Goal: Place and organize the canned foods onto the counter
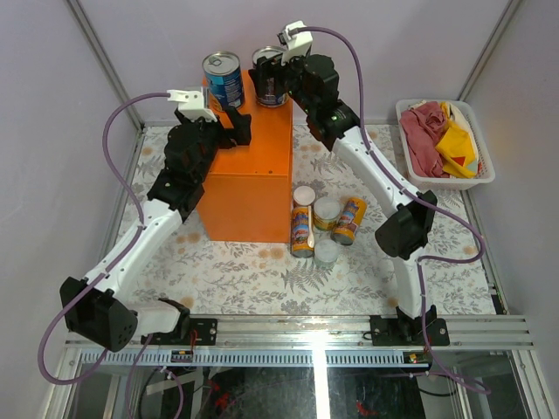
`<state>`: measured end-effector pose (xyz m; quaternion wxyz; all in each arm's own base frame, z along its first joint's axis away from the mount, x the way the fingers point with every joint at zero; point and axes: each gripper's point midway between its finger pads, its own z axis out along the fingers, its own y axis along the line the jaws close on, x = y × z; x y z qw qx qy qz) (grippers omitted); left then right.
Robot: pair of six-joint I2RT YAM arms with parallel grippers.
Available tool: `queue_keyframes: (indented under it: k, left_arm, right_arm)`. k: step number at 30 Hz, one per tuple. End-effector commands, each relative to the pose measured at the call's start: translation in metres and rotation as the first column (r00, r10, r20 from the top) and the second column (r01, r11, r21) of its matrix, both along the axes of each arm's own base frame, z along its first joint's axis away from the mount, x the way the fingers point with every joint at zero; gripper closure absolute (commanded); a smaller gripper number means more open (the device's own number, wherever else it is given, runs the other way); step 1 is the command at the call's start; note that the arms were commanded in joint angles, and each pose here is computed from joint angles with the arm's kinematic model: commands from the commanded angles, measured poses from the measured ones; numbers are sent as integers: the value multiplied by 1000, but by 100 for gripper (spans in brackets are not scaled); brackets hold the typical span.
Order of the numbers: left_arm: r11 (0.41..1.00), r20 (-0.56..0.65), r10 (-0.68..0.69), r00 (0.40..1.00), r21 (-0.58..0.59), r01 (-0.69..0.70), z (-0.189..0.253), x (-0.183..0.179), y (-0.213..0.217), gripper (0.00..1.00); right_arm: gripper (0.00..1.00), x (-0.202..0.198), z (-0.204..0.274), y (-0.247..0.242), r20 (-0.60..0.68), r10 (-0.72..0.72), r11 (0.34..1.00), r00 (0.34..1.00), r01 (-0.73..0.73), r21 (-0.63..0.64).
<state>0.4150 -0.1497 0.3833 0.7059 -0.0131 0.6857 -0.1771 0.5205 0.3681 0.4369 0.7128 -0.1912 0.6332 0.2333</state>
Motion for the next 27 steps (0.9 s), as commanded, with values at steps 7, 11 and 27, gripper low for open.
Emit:
queue_keyframes:
  k: [7, 11, 27]
  left_arm:
    - [999, 94, 25, 995, -34, -22, 39, 7, 2, 6]
    - [999, 102, 38, 994, -30, -35, 44, 11, 4, 6]
    - [995, 98, 98, 990, -16, -97, 44, 25, 10, 13]
  right_arm:
    - [5, -49, 93, -18, 180, 17, 983, 984, -50, 177]
    - [0, -55, 97, -20, 184, 28, 980, 983, -63, 188]
    - [1, -70, 108, -25, 203, 48, 975, 978, -90, 203]
